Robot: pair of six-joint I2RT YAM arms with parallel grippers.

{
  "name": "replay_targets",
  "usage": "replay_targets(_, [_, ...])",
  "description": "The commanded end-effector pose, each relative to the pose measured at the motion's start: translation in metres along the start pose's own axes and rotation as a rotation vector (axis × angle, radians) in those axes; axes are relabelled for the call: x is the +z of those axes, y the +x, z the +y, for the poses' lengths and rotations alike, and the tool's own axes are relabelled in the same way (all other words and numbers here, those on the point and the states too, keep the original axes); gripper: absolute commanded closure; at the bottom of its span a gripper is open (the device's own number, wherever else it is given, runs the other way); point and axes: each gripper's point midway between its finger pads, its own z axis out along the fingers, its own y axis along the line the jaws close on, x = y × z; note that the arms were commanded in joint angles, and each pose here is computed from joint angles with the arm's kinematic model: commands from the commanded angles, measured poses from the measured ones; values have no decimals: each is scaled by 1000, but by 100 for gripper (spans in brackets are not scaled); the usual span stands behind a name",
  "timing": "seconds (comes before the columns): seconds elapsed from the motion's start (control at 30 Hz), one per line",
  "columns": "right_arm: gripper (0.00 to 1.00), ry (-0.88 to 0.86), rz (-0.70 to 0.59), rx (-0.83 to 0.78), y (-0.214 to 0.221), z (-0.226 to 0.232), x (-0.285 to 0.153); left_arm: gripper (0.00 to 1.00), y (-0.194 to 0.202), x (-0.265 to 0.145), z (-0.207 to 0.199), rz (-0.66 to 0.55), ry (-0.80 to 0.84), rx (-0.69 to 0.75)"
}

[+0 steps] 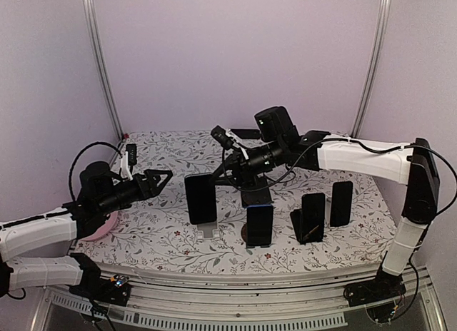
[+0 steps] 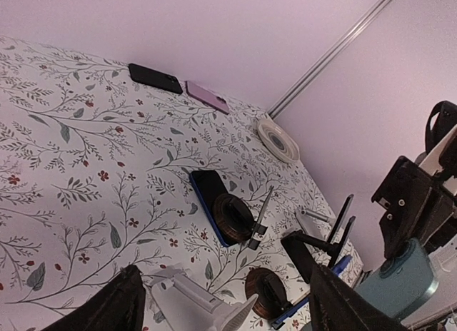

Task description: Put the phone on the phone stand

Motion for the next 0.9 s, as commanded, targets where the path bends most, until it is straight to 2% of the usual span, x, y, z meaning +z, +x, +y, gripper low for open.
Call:
replay_targets(0.0, [98, -35, -5, -21, 7, -7, 14, 21, -7, 1, -4, -9, 17, 21])
replay_targets(0.4, [98, -19, 18, 48, 43, -58, 24, 21, -2, 6, -2, 7, 27, 31])
replay_targets(0.87, [98, 5, 11, 77, 53, -68, 28, 21, 1, 10, -1, 23, 34, 32])
